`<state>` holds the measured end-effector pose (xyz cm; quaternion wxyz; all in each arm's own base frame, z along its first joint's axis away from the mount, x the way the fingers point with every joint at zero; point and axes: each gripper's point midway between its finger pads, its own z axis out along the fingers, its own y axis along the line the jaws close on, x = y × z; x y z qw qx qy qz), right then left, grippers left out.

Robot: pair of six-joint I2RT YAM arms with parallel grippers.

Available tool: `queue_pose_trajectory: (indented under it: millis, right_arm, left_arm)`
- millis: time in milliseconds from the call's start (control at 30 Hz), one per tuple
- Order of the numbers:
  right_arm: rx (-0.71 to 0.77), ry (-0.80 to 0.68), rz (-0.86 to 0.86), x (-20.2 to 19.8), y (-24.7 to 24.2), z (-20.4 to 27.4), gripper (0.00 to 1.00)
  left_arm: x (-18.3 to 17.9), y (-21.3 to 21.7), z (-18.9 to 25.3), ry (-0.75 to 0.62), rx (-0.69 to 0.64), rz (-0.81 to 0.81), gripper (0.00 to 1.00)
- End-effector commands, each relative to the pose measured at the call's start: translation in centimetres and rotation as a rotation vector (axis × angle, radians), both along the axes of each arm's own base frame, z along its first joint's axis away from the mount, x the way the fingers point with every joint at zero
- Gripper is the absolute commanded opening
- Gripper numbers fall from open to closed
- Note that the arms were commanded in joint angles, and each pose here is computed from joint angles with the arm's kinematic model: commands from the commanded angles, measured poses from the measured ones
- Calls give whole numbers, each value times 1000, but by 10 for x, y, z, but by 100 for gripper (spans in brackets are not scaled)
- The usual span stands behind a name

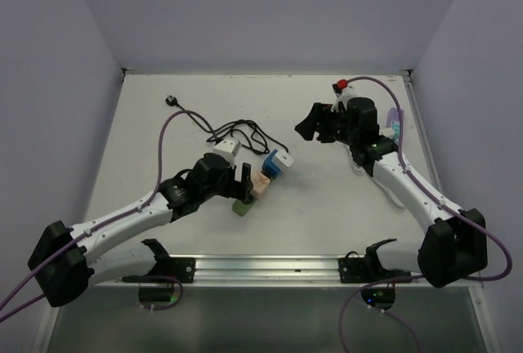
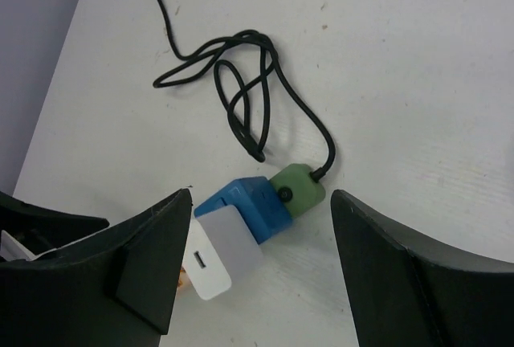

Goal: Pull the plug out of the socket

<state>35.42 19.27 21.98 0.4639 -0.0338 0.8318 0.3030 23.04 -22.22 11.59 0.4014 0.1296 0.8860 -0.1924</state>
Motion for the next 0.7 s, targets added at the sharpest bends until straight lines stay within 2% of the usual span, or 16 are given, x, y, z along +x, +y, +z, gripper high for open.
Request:
queue_pose_trajectory:
  millis: [0, 100, 300, 400, 500, 667]
  right_arm:
    - [56, 49, 65, -10, 11, -10, 74]
    - [62, 49, 85, -16, 12, -16, 73]
    - [65, 79, 128, -21, 17, -33, 73]
    - [44, 127, 133, -15, 19, -50, 71]
    - [45, 158, 127, -10, 22, -61, 64]
    - [46, 194, 154, -1, 29, -82, 58]
  left_arm:
    - [-6, -2, 5, 9, -40, 9, 94]
    - [-4, -8, 4, -31, -18, -47, 100]
    - [5, -25, 9, -113, 31, -145, 100]
    - [13, -30, 2, -105, 70, -141, 99]
    - [21, -37, 8, -118, 84, -128, 100]
    - [39, -48, 46, -146, -12, -9, 99]
